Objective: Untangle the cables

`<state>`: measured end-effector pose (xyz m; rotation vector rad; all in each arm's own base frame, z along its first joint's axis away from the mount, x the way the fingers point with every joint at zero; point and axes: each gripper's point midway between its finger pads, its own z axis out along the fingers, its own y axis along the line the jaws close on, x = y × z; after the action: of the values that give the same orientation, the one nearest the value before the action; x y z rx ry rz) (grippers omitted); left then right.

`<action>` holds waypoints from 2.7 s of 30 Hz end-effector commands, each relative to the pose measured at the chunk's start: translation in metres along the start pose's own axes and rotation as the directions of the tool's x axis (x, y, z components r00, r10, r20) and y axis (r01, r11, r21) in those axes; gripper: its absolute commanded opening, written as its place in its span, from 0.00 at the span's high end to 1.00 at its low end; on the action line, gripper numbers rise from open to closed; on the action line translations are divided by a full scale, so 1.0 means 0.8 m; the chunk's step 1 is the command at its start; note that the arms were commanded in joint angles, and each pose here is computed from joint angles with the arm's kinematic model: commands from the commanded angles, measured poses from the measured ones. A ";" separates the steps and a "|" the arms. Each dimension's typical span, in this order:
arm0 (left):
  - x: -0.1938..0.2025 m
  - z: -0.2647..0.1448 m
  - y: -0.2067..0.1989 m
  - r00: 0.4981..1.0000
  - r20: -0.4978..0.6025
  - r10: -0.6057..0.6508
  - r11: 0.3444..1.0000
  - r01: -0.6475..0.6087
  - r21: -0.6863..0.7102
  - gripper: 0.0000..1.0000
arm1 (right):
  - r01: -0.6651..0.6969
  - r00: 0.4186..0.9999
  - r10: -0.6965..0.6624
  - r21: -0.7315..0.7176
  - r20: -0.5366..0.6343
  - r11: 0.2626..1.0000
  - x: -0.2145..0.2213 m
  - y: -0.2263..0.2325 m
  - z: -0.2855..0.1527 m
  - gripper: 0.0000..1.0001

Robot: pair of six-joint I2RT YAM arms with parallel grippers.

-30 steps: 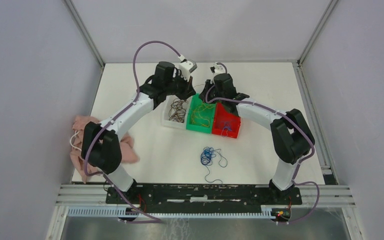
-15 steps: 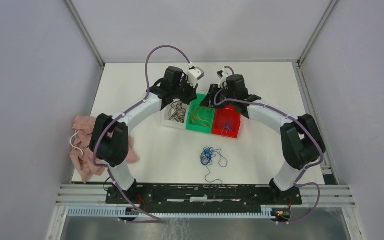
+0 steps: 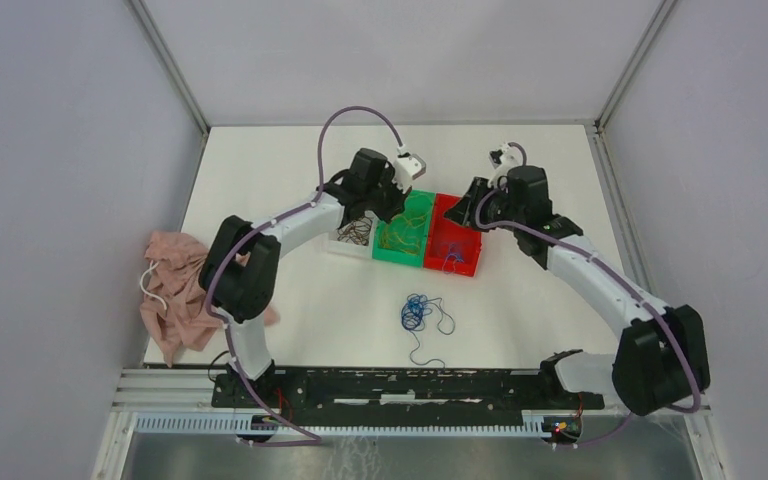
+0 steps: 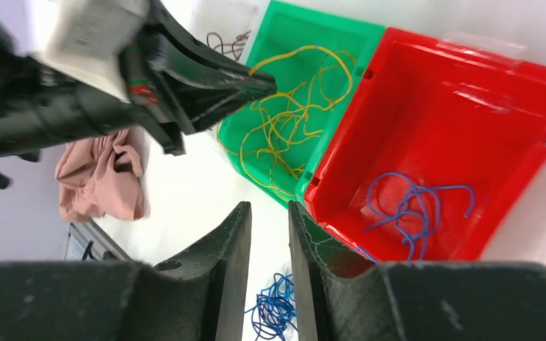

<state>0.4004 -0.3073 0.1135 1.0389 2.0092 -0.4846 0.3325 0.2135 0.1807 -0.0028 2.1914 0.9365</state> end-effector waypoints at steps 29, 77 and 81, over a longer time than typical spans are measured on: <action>0.030 0.061 -0.002 0.963 -0.020 0.267 0.961 -0.268 -0.066 0.91 | 0.038 0.991 -0.055 0.136 0.124 0.990 -0.026 -0.021 -0.049 0.65; -0.067 -0.088 -0.018 0.984 0.061 0.169 0.916 -0.180 0.359 0.01 | -0.063 0.998 0.065 -0.135 0.013 0.989 -0.052 0.057 0.093 0.62; -0.100 -0.111 0.027 0.989 0.110 0.097 0.953 -0.125 0.277 0.01 | 0.008 1.000 -0.011 -0.116 -0.030 0.993 -0.034 0.067 0.101 0.66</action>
<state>0.3819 -0.2881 0.1616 1.3977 1.9349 -0.7420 0.3905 0.2735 0.1690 0.0335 2.2184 1.0432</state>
